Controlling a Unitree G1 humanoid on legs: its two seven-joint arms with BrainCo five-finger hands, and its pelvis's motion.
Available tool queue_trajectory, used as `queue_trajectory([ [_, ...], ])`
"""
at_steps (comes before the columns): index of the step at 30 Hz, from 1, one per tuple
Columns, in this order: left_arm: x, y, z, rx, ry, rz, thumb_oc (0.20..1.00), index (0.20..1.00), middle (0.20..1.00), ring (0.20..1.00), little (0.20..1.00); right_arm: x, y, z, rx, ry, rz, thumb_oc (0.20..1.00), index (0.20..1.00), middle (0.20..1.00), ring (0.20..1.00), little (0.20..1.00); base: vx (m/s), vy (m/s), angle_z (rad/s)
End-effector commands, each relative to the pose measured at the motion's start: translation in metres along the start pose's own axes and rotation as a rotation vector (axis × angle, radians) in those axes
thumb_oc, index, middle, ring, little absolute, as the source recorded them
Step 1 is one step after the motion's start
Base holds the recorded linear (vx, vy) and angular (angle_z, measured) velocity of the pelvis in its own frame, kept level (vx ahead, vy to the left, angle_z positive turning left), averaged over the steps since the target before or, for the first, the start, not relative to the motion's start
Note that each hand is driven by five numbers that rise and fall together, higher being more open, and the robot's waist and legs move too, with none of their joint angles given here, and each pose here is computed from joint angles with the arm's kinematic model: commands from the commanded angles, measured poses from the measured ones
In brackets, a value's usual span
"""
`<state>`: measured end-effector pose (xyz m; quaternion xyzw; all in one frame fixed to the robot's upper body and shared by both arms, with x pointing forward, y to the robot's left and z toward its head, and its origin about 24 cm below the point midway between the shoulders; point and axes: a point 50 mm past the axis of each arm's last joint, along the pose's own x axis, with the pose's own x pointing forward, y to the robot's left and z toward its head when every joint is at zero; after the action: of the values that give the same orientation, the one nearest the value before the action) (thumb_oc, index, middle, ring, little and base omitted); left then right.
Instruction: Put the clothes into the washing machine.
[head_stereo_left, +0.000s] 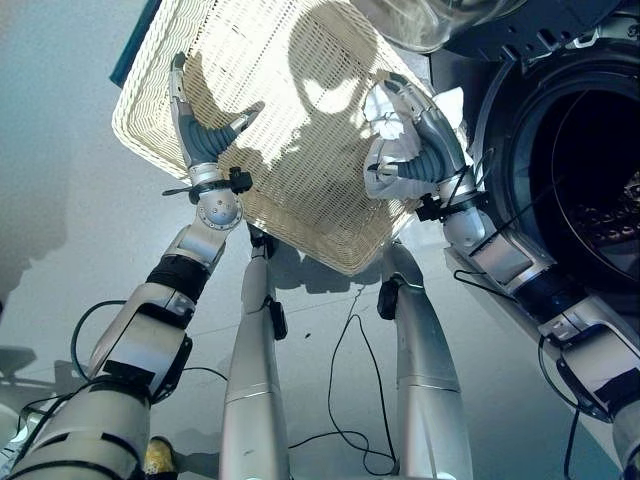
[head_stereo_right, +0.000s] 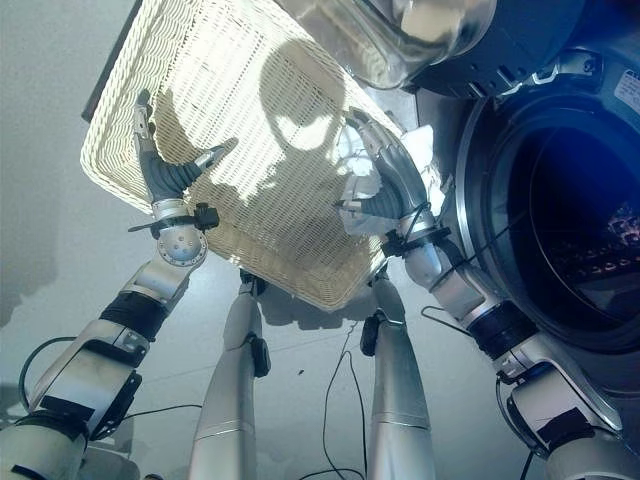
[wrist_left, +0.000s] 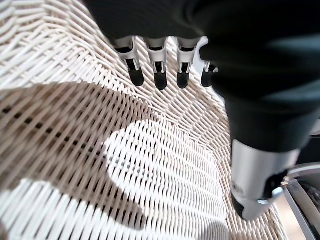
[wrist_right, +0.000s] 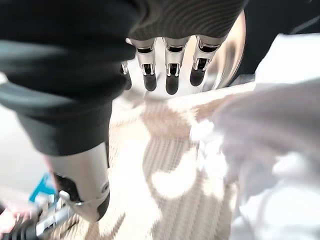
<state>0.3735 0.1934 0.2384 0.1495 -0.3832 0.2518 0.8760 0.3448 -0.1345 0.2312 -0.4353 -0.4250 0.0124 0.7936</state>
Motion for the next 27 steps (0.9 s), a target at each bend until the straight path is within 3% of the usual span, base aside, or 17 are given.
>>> queue_trajectory([
  [1,0.012,0.001,0.017,-0.017,-0.088,0.010,1.000,1.000,1.000,1.000,1.000,-0.005,0.003,-0.005,-0.069,0.008,0.096,1.000,1.000,1.000,1.000,1.000,0.00,0.000,0.00],
  [13,0.019,0.002,0.020,-0.013,-0.094,0.010,1.000,1.000,1.000,1.000,1.000,-0.014,0.017,-0.035,-0.190,0.206,0.266,1.000,1.000,1.000,1.000,1.000,0.00,0.000,0.00],
  [27,0.024,0.002,0.023,-0.001,-0.106,-0.002,1.000,1.000,1.000,1.000,1.000,-0.017,0.009,-0.058,-0.534,0.303,0.385,1.000,1.000,1.000,1.000,1.000,0.00,0.000,0.00],
])
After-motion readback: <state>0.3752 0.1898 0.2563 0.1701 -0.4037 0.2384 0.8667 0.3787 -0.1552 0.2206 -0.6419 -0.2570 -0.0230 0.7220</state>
